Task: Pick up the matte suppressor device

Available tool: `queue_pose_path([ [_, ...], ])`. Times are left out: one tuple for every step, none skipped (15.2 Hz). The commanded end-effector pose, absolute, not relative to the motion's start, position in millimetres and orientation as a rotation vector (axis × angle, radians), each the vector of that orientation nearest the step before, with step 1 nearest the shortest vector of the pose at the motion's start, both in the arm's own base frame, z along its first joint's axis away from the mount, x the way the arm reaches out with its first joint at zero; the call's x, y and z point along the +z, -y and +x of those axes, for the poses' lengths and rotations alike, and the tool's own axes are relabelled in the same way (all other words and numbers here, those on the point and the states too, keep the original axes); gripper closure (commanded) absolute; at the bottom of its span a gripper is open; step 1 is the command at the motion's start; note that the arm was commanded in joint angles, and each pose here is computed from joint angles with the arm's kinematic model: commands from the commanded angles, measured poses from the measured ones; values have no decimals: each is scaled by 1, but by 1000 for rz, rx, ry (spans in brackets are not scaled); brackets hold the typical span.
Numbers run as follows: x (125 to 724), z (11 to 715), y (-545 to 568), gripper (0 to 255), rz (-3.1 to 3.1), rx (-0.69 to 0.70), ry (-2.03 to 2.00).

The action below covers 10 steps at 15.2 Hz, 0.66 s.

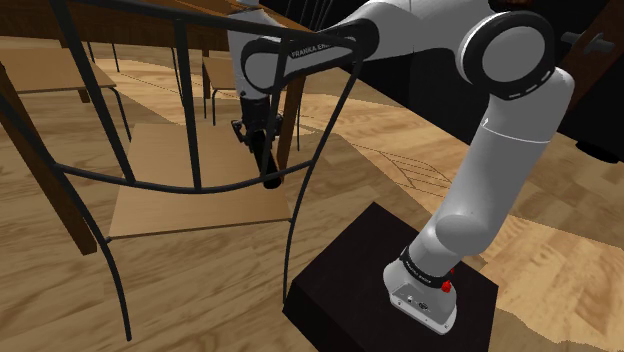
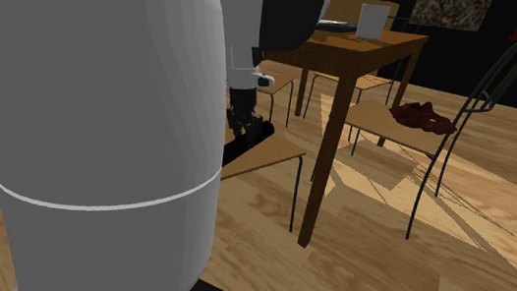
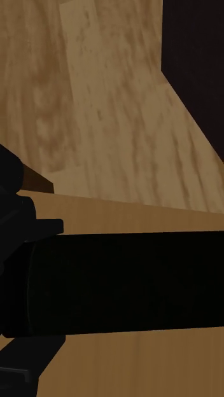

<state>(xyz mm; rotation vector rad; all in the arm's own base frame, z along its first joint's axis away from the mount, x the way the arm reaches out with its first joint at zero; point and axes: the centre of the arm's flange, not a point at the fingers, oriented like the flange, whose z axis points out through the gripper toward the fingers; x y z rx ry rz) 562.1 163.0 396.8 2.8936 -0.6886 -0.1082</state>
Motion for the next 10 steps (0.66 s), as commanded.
queue_pose_path([
  [407, 563, -163, 255, 2894, -108, 689],
  [413, 563, -163, 255, 2894, -108, 689],
  [418, 563, -163, 255, 2894, -108, 689],
  [423, 563, -163, 255, 2894, -108, 689],
  [429, 563, -163, 255, 2894, -108, 689],
  [434, 563, -163, 255, 2894, -108, 689],
  [439, 563, -163, 255, 2894, -108, 689],
  [444, 563, -163, 255, 2894, -108, 689],
  [445, 563, -163, 255, 2894, -108, 688],
  [445, 563, -163, 255, 2894, -108, 689],
])
